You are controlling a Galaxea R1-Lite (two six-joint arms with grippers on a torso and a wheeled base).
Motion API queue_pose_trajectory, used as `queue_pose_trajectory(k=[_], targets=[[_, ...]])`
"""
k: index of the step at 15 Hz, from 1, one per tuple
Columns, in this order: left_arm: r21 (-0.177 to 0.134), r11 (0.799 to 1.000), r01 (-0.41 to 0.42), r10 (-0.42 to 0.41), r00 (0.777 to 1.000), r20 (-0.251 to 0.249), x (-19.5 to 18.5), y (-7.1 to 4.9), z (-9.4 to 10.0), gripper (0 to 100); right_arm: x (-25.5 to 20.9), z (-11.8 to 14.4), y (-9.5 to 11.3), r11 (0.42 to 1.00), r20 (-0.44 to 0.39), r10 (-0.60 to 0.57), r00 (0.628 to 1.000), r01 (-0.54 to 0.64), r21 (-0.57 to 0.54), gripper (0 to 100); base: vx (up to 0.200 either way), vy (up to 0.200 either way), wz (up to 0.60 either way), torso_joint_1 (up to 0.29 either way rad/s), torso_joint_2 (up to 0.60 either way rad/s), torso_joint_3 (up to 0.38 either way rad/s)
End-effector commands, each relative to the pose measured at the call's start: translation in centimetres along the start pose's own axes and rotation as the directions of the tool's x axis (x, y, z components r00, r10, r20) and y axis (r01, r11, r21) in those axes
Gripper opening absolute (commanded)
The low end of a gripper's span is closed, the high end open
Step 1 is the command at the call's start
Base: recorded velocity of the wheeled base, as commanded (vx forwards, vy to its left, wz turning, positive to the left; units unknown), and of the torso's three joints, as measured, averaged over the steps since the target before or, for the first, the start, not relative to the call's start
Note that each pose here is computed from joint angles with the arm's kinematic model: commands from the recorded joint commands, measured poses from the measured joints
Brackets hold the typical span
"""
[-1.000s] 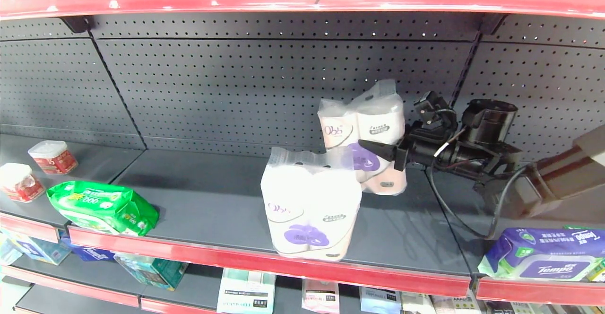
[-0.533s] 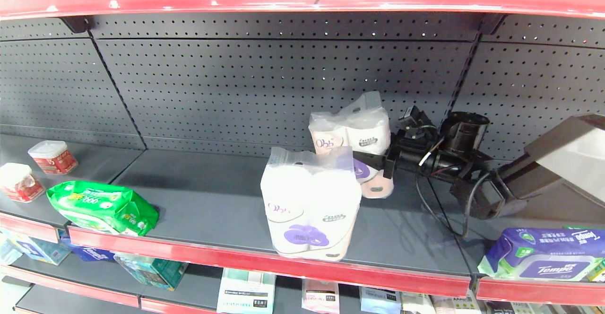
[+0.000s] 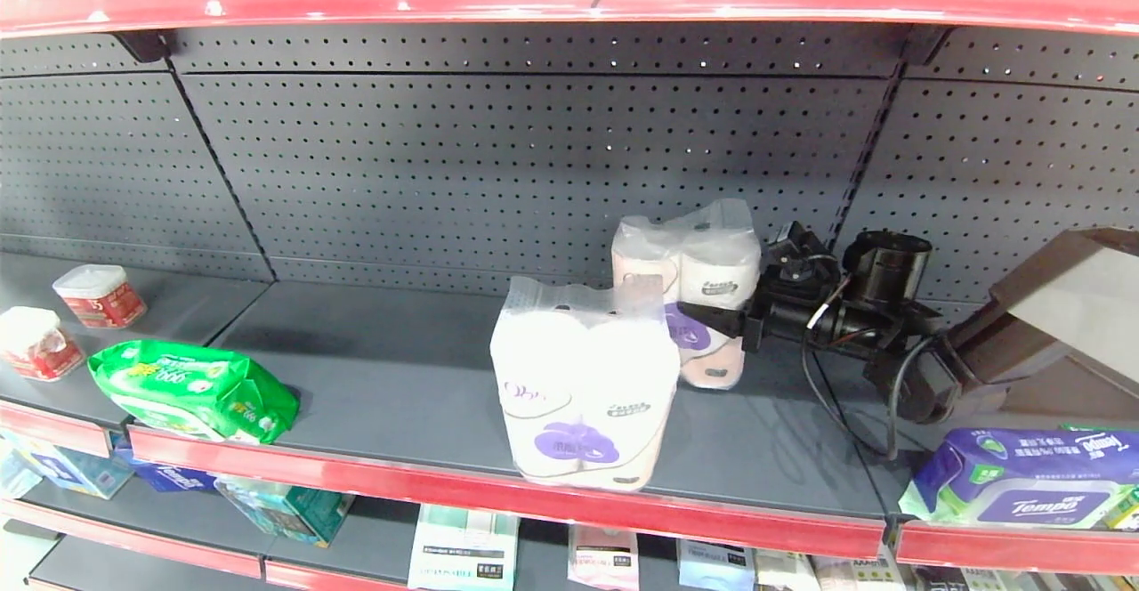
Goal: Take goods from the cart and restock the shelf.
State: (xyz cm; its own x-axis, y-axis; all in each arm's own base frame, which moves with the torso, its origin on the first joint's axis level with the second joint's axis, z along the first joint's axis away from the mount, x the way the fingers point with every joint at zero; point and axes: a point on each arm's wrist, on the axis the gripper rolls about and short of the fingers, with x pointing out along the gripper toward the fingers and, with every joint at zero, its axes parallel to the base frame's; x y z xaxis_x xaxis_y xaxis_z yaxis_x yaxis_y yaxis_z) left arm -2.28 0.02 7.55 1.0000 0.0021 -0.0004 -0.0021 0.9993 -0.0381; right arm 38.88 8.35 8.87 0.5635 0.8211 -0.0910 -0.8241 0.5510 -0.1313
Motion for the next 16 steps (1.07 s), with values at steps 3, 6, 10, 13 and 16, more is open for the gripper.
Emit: queue_pose_trajectory(k=[3,6,10,13,16], targets=[[0.000,1.000,-0.001,0.001,1.000,0.000,0.0,0.0,0.0,100,-1.4,-0.1,0.6,0.999,-0.018,0.020,1.000,-0.020,0.028,0,0.000,0.000,0.00,0.000,0.00,0.000],[0.000,1.000,-0.001,0.001,1.000,0.000,0.0,0.0,0.0,100,-1.3,-0.3,0.4,1.000,-0.016,0.020,1.000,-0.019,0.022,0,0.000,0.000,0.00,0.000,0.00,0.000],[0.000,1.000,-0.001,0.001,1.000,0.000,0.0,0.0,0.0,100,-0.4,-0.9,0.7,0.998,-0.015,0.060,0.998,-0.060,-0.002,0,0.000,0.000,0.00,0.000,0.00,0.000],[0.000,1.000,-0.001,0.001,1.000,0.000,0.0,0.0,0.0,100,0.5,-0.8,0.6,0.998,-0.005,0.068,0.998,-0.069,-0.009,0,0.000,0.000,0.00,0.000,0.00,0.000],[0.000,1.000,-0.001,0.001,1.000,0.000,0.0,0.0,0.0,100,1.0,-1.0,1.1,0.996,-0.007,0.085,0.996,-0.085,-0.009,0,0.000,0.000,0.00,0.000,0.00,0.000]])
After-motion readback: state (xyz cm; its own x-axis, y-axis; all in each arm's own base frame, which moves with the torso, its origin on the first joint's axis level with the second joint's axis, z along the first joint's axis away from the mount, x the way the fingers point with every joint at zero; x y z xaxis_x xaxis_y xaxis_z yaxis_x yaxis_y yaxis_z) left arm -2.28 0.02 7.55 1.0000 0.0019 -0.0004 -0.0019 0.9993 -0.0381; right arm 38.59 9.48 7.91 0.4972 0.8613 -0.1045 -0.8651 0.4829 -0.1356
